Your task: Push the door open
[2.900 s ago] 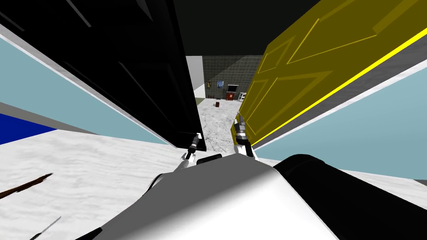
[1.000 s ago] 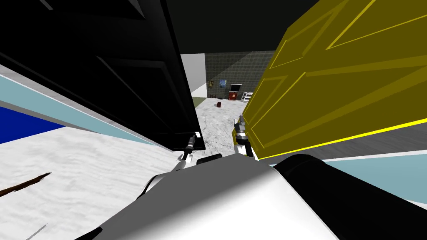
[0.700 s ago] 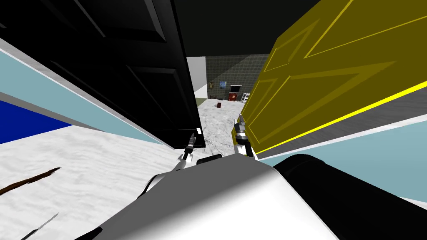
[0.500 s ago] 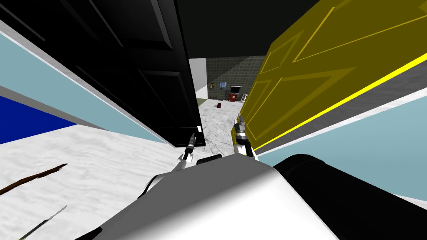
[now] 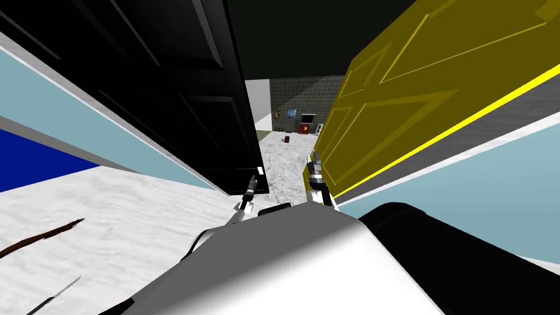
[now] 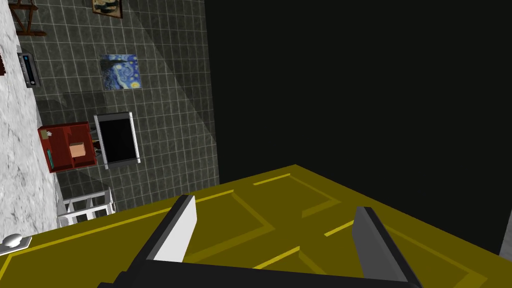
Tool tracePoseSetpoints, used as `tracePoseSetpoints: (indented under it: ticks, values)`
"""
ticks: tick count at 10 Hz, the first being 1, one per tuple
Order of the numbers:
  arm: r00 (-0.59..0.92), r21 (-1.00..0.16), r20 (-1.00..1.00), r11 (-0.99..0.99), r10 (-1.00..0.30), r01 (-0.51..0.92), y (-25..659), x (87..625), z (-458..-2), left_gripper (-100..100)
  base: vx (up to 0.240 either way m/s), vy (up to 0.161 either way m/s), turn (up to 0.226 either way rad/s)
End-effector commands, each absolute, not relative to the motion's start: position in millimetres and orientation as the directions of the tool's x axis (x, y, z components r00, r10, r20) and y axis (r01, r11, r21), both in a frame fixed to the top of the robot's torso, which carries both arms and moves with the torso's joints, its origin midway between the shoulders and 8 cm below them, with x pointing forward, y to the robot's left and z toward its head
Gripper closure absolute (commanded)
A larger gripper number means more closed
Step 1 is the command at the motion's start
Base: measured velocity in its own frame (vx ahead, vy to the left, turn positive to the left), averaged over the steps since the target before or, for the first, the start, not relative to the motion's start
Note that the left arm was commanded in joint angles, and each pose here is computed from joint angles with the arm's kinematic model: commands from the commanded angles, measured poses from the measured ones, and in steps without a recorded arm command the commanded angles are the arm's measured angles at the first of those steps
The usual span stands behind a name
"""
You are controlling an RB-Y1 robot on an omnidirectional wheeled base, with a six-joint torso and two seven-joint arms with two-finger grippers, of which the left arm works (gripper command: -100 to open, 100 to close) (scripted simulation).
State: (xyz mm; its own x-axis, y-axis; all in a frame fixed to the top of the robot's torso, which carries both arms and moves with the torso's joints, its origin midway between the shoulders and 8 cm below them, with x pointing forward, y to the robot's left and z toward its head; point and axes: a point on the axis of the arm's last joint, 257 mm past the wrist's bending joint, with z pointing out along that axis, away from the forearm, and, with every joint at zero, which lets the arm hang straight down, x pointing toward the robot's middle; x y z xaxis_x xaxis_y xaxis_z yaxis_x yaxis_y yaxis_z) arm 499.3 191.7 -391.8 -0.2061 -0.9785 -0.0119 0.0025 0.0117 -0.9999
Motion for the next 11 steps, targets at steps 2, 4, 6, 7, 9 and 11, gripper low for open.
tracePoseSetpoints:
  ticks: [2, 4, 6, 7, 9, 11]
  values:
    - [-0.198, -1.0, -0.015, 0.014, -0.98, 0.007, 194.9, 498.6, -391.5, -100, 0.198, -0.038, -0.035]
    - [-0.192, -1.0, -0.014, 0.012, -0.981, 0.01, 195.3, 497.6, -391.4, -100, 0.202, -0.065, -0.026]
    - [-0.188, -1.0, -0.011, 0.009, -0.982, 0.012, 194.3, 496.7, -391.4, -100, 0.187, -0.05, -0.025]
    - [-0.187, -1.0, -0.009, 0.007, -0.982, 0.012, 193.3, 496.2, -391.5, -100, 0.183, -0.024, -0.018]
    - [-0.188, -1.0, -0.009, 0.008, -0.982, 0.011, 193.6, 495.8, -392.0, 100, 0.026, -0.006, 0.001]
    - [-0.188, -1.0, -0.009, 0.008, -0.982, 0.011, 193.6, 495.8, -392.0, 100, -0.019, 0.005, -0.008]
